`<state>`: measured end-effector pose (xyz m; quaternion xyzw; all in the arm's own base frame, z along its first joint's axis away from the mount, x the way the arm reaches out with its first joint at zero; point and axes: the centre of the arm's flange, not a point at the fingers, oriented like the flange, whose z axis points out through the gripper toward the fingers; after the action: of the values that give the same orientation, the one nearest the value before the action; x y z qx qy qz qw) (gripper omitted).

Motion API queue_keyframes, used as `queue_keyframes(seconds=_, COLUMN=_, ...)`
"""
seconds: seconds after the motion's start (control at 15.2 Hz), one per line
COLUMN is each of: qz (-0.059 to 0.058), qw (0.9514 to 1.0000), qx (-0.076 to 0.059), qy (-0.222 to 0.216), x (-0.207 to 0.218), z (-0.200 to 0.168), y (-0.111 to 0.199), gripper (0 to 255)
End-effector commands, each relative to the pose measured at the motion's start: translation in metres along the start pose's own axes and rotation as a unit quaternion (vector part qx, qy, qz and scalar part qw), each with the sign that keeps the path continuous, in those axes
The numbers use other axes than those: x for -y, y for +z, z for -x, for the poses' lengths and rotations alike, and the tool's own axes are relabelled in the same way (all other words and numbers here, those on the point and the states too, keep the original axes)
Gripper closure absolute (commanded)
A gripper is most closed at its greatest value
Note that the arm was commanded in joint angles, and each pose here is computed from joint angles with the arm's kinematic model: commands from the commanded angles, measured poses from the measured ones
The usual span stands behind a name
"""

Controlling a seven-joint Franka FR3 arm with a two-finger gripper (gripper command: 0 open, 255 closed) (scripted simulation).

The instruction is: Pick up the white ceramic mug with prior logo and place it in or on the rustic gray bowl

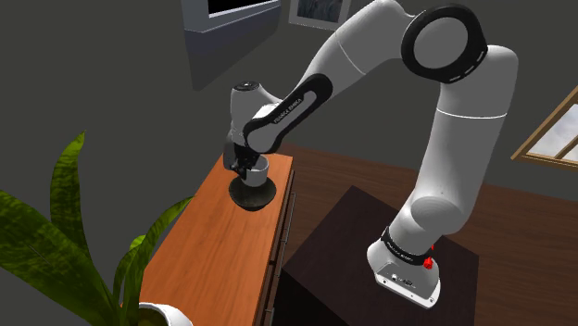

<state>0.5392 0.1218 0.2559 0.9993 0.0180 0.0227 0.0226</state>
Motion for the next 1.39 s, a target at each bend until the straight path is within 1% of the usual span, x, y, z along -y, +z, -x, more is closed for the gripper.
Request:
queue_keyframes(seconds=0.0, qz=0.0, qw=1.0, qx=0.0, qy=0.0, x=0.0, z=0.001, y=0.011, gripper=255)
queue_keyframes(seconds=0.33, qz=0.0, qw=1.0, qx=0.0, qy=0.0, x=0.001, z=0.002, y=0.038, gripper=255)
queue_keyframes(seconds=0.86, qz=0.0, qw=1.0, qx=0.0, qy=0.0, x=0.001, z=0.002, y=0.038, gripper=255)
queue_keyframes(seconds=0.92, qz=0.0, qw=1.0, qx=0.0, qy=0.0, x=0.001, z=0.002, y=0.038, gripper=0)
queue_keyframes(seconds=1.25, qz=0.0, qw=1.0, qx=0.0, qy=0.0, x=0.001, z=0.002, y=0.038, gripper=0)
queue_keyframes(seconds=1.32, qz=0.0, qw=1.0, qx=0.0, qy=0.0, x=0.001, z=0.002, y=0.025, gripper=0)
